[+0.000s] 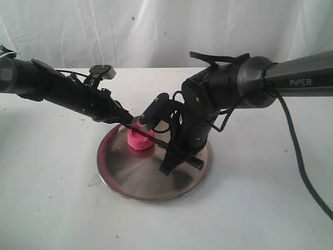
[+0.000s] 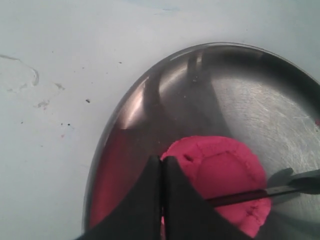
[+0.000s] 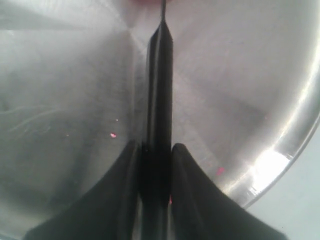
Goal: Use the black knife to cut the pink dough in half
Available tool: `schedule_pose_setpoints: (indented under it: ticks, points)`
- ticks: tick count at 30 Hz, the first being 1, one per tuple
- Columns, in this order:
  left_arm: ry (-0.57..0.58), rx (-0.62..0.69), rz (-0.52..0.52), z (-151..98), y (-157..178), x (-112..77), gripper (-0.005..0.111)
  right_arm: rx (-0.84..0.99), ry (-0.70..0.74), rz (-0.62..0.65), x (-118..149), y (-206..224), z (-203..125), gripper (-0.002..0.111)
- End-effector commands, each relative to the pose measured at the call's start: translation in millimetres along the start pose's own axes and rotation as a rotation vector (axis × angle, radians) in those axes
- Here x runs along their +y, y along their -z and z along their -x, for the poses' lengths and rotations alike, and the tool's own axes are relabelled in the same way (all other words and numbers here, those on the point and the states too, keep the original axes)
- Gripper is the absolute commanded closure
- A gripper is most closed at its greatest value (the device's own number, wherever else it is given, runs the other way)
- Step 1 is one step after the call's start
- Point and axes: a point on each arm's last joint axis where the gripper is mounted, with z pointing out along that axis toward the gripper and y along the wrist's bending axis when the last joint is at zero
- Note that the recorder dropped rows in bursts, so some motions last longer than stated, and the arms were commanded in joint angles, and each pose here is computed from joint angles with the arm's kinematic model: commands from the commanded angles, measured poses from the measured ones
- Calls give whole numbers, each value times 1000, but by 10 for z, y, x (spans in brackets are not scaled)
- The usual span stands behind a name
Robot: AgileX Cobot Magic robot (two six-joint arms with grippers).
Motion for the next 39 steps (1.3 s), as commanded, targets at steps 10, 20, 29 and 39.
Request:
schedule_pose_setpoints:
  ticks: [10, 20, 29, 39]
  points:
    - [3, 75, -73, -152, -138, 7, 107, -49, -7, -13, -35, 91, 36, 108]
    - [-23, 58, -75, -62, -49, -34, 107, -4, -7, 6, -7, -113, -4, 108]
    - [-21, 66, -76, -84, -70, -22, 107, -20, -5, 0, -18, -50, 15, 108]
    - [7, 99, -91, -202, -191, 39, 107, -55, -4, -15, -38, 90, 45, 108]
